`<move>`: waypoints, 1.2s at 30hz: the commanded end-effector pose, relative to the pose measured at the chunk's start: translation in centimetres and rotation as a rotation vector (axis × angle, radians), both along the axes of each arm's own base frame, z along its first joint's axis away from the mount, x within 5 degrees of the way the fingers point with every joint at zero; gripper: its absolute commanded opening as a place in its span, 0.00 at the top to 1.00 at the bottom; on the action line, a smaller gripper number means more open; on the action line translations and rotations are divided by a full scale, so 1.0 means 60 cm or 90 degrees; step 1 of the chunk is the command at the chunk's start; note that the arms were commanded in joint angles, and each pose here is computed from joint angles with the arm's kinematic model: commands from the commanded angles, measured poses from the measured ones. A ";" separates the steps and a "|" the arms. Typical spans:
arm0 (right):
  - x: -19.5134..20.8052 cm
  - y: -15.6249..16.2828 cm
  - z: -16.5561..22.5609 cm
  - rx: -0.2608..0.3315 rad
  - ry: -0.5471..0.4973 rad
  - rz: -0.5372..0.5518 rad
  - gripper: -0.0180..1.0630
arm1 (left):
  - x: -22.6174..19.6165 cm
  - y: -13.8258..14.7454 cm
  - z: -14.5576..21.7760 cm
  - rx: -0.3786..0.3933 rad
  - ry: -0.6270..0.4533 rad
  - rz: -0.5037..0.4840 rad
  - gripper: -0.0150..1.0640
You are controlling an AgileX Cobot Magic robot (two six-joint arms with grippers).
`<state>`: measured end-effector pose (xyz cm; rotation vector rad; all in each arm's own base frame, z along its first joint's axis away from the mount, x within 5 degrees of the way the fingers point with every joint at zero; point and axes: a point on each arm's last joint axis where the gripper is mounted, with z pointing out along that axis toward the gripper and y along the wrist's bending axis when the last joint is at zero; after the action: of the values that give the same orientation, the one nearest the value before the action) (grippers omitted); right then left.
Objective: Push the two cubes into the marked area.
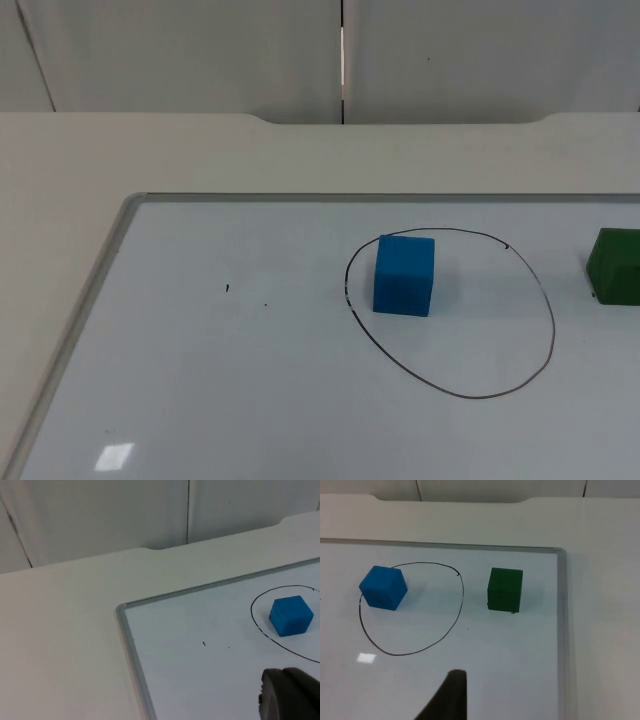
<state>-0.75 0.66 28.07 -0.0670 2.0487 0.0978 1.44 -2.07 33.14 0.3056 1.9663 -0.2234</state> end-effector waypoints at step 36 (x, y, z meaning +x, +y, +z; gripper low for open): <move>0.266 0.004 0.102 -0.007 0.201 -0.011 0.36 | -0.052 0.026 -0.087 0.003 0.095 0.106 0.99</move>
<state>14.64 0.99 33.88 -0.0421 2.3763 0.0991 -1.79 -0.57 28.30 0.1533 2.1154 -0.1363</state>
